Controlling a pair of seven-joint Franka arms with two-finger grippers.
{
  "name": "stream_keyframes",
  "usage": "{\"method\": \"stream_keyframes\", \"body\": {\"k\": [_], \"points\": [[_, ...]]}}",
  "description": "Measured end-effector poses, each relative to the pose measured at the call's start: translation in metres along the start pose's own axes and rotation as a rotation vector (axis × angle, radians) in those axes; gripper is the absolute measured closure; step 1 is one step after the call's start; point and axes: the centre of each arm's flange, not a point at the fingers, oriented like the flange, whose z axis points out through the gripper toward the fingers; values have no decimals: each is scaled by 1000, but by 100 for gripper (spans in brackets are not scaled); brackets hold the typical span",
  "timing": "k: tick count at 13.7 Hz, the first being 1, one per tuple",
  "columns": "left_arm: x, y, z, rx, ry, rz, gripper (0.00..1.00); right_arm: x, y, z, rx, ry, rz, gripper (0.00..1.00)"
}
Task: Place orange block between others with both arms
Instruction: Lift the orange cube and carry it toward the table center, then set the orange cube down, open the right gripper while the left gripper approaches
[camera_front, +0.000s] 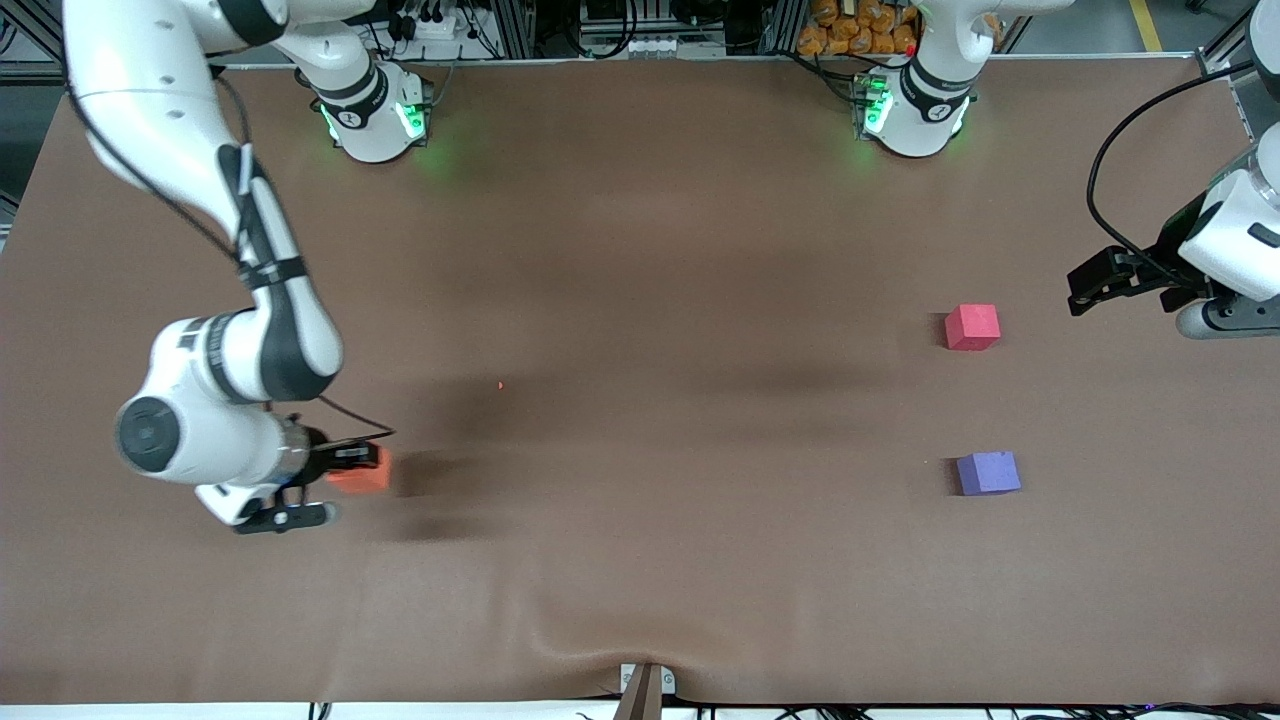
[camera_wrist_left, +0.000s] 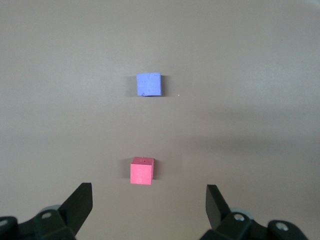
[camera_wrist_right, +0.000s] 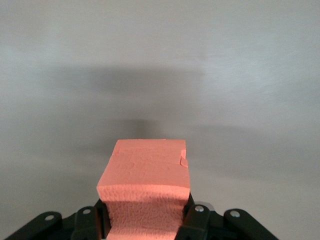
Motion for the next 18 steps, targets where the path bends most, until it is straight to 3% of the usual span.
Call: {"method": "stream_keyframes", "body": {"k": [5, 11, 15, 18], "points": [[0, 0, 0, 0, 0, 0, 0, -37, -144, 16, 87, -50, 132, 47], [0, 0, 1, 0, -2, 1, 0, -104, -307, 79, 111, 2, 148, 47], [2, 2, 7, 1, -12, 3, 0, -140, -356, 117, 96, -10, 112, 47], [2, 3, 8, 1, -15, 5, 0, -147, -366, 124, 100, -8, 101, 36]]}}
